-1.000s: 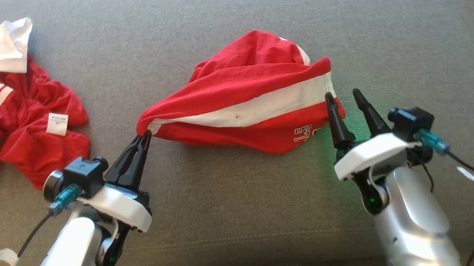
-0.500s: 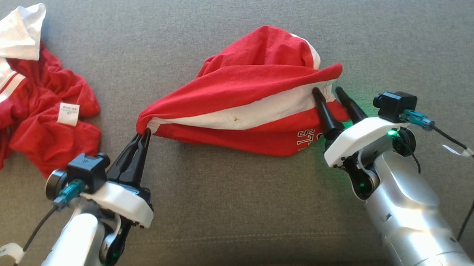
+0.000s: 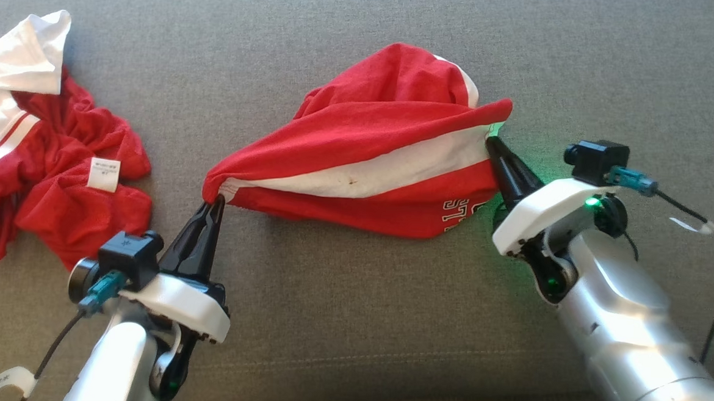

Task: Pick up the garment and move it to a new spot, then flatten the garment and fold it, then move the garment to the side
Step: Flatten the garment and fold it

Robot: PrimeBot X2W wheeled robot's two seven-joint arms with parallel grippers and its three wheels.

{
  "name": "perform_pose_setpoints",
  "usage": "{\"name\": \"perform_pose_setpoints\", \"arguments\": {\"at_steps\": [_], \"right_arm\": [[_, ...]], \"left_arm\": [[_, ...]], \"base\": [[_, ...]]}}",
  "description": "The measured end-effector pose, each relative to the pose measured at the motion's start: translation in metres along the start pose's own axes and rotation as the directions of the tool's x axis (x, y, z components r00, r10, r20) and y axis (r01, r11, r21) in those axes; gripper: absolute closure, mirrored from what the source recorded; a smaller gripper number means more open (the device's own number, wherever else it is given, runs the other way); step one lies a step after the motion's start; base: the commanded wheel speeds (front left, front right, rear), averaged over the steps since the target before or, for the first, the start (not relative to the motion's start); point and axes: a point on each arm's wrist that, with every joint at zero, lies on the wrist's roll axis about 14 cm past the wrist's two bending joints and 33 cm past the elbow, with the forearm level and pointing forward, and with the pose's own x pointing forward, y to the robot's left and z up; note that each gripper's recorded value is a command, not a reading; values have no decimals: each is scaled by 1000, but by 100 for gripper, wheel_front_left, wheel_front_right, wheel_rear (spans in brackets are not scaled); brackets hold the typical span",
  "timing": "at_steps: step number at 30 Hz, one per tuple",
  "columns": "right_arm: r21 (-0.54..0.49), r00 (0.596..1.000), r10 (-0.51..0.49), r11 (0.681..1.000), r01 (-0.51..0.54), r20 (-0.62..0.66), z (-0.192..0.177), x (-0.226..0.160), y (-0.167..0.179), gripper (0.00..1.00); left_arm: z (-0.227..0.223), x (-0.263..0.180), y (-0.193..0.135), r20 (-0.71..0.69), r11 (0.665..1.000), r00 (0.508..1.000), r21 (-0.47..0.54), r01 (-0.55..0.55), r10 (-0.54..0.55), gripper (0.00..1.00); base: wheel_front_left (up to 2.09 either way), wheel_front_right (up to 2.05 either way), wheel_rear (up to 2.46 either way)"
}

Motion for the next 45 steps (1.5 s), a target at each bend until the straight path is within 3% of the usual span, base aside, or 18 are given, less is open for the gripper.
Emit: {"name": "perform_pose_setpoints", "arguments": {"at_steps": [1, 2, 11, 16, 17, 18, 20, 21, 27, 32, 36, 41, 45], "right_arm": [[-1, 1000, -3, 1000, 3, -2, 0, 0, -3, 34], [-2, 1000, -5, 1000, 5, -13, -1, -1, -5, 0], [-88, 988, 70, 993, -83, -136, 6, 12, -1, 0], [-97, 970, 145, 981, -167, -195, 6, 20, 18, 0], [-98, 964, 156, 979, -180, -217, 2, 19, 20, 5], [-98, 958, 164, 977, -191, -234, -1, 19, 22, 25], [-98, 953, 174, 974, -203, -249, -4, 18, 22, 87], [-101, 951, 174, 973, -205, -254, -5, 17, 20, 100], [-108, 956, 178, 972, -208, -235, 0, 13, 16, 100], [-87, 976, 182, 977, -192, -118, 33, 7, 12, 100], [-137, 975, 191, 975, -175, 114, 118, -2, 7, 100], [-213, 918, 236, 962, -174, 318, 208, -33, 14, 100], [-280, 889, 237, 951, -130, 392, 246, -69, 0, 100]], "left_arm": [[0, 0, 0, -1, 1000, 1000, 0, -1, 1, 100], [-1, 0, 1, -2, 1000, 1000, 7, 0, 0, 100], [-10, -1, 12, -30, 999, 999, 26, -27, 28, 100], [-9, -1, 17, -28, 999, 999, 34, -42, 43, 100], [-9, -2, 18, -28, 998, 999, 34, -46, 47, 100], [-10, -2, 20, -33, 998, 998, 34, -50, 51, 100], [-12, -4, 22, -39, 998, 998, 34, -57, 59, 100], [-12, -5, 22, -38, 998, 997, 33, -60, 61, 100], [-7, -6, 22, -25, 997, 998, 35, -64, 65, 100], [20, -2, 13, 56, 998, 998, 51, -39, 36, 100], [86, 10, -13, 231, 990, 970, 128, 51, -79, 100], [186, 10, -48, 476, 970, 852, 198, 139, -219, 100], [196, 5, -67, 498, 960, 821, 179, 217, -279, 100]], "base": [[0, 0, 0], [0, 0, 0], [0, 0, 0], [0, 0, 0], [0, 0, 0], [0, 0, 0], [0, 0, 0], [0, 0, 0], [0, 0, 0], [0, 0, 0], [0, 0, 0], [0, 0, 0], [0, 0, 0]]}}
